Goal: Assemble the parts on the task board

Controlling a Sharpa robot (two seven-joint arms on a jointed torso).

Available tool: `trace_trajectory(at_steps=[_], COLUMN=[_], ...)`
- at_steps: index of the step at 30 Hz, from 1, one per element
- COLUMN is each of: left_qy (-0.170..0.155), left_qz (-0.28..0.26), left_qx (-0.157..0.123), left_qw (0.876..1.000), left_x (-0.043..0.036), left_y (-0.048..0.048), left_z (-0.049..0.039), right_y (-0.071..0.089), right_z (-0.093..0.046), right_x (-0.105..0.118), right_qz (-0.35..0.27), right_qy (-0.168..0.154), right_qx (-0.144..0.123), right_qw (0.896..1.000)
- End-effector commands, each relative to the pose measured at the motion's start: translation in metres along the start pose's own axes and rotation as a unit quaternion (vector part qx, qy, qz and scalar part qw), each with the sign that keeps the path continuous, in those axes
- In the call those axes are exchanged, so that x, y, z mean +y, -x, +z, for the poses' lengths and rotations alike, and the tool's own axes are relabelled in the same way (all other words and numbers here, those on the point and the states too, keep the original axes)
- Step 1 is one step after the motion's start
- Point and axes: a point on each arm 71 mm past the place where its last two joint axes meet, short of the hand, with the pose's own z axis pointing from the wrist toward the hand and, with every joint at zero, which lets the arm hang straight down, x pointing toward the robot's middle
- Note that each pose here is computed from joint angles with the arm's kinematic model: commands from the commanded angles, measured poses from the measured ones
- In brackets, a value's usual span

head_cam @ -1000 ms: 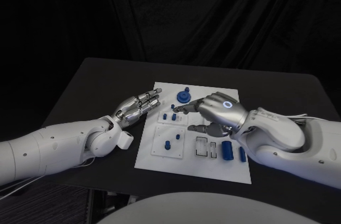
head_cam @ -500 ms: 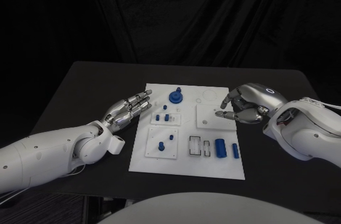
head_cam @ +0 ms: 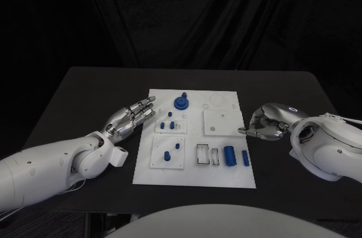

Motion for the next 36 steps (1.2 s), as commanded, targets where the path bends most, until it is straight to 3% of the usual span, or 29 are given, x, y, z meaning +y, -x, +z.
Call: trace_trajectory(at_steps=[1,20,36], left_qy=[-0.04,-0.035,-0.034], left_qz=[0.001,0.001,0.0], left_qx=[-0.001,-0.001,0.0], left_qw=[0.999,0.999,0.999], left_x=[-0.0054,-0.0035,-0.0023], left_y=[-0.0004,0.0019,0.0013], left_z=[0.0003,0.0015,0.0028], right_y=[-0.009,-0.04,-0.056], right_z=[-0.003,-0.007,-0.006], right_x=[-0.003,0.022,0.028], right_qz=[-0.007,-0.017,-0.047], right_qy=[-0.035,0.005,0.01], right_qx=[0.025,0.053,0.077], right_qw=[0.999,0.998,0.996])
